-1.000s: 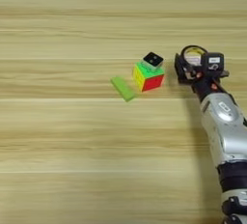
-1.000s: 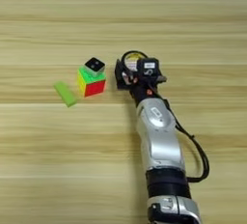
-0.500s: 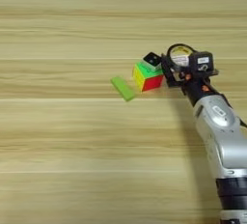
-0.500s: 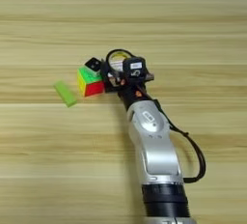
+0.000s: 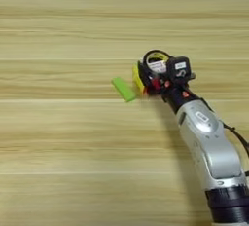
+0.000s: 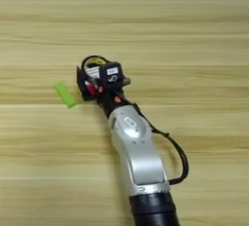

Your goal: Move the objects on the table

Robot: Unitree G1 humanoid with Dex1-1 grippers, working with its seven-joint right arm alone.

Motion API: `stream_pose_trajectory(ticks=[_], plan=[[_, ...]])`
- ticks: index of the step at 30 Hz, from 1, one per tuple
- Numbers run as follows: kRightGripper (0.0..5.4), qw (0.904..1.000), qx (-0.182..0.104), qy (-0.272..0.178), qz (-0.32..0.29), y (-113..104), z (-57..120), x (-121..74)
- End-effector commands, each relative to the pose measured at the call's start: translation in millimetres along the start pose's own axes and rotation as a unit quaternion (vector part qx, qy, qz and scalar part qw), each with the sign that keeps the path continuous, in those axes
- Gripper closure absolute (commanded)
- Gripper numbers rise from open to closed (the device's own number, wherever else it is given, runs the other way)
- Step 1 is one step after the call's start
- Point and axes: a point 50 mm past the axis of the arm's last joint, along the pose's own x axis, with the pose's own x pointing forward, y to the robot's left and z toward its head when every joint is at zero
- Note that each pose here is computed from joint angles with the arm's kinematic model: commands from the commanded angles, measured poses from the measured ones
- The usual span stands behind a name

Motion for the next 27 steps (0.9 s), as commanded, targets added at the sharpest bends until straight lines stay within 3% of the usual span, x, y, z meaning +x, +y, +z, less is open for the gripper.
stream_pose_trajectory(ticks=[1, 14, 27], plan=[[1.37, 0.9978, -0.007, -0.054, 0.038, 20, 24.4, 7.2], [1.37, 0.9940, -0.002, -0.037, 0.103, 54, 15.7, 12.6], [1.37, 0.9919, 0.007, 0.001, 0.127, 56, -4.8, 26.7]])
